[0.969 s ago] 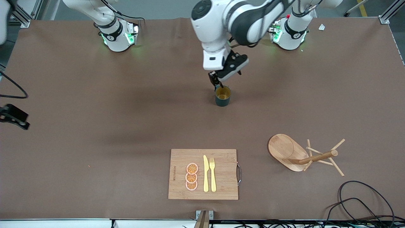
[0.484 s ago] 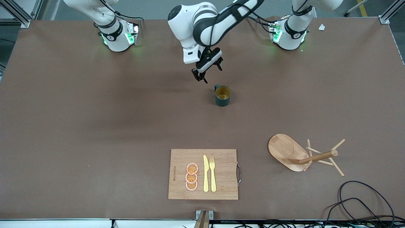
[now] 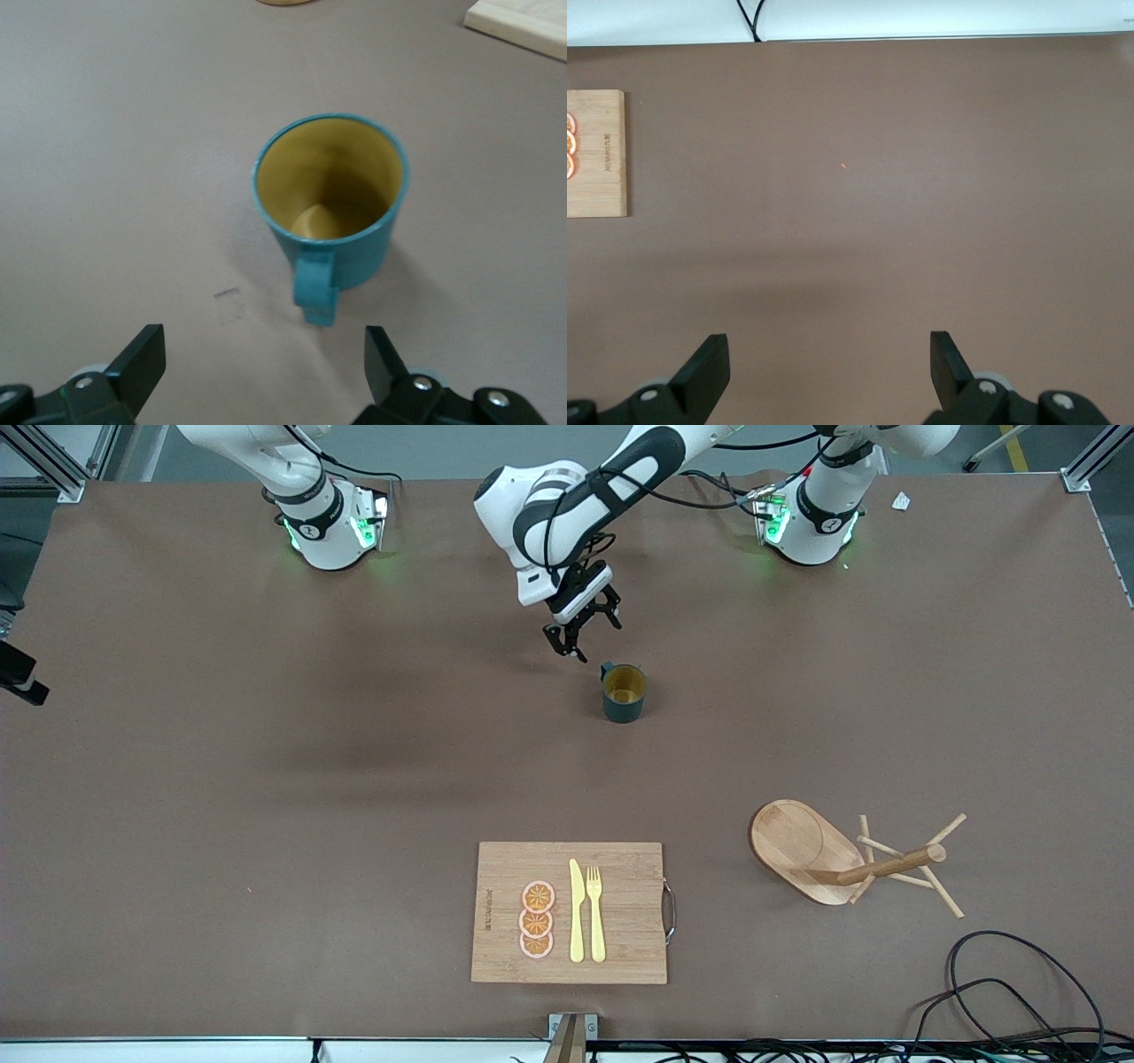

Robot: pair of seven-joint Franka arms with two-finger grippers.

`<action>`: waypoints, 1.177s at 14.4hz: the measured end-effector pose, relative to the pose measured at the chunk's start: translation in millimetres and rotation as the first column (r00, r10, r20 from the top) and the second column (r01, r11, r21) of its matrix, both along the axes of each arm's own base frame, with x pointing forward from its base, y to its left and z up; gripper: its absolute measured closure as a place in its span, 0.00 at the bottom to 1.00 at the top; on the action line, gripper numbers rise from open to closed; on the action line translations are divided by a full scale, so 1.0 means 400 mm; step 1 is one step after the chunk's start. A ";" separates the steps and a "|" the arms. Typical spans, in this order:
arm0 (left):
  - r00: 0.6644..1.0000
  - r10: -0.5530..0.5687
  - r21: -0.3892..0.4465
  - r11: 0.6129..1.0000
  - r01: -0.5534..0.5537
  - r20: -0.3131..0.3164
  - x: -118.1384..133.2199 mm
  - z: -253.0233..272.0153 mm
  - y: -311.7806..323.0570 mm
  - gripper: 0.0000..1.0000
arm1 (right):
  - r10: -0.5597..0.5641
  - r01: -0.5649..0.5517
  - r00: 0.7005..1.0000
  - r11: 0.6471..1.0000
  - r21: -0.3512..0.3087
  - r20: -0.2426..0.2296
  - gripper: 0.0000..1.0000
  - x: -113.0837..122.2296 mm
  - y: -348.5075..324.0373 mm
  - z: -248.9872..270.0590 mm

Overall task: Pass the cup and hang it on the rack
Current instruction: 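Lower the left gripper onto the teal mug handle, then grasp the mug handle with the left gripper and lift it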

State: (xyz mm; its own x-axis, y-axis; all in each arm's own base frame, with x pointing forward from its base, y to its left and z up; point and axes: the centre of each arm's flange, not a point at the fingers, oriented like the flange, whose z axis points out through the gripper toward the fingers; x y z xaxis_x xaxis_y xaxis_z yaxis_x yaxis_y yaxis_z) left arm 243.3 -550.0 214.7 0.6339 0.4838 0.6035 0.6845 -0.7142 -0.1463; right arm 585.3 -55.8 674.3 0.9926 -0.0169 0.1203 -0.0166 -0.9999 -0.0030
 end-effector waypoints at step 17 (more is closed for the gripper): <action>0.992 -0.075 0.042 0.997 0.071 0.097 0.027 -0.072 0.021 0.67 | -0.045 0.045 0.999 0.998 0.041 -0.001 0.00 -0.008 0.024 -0.002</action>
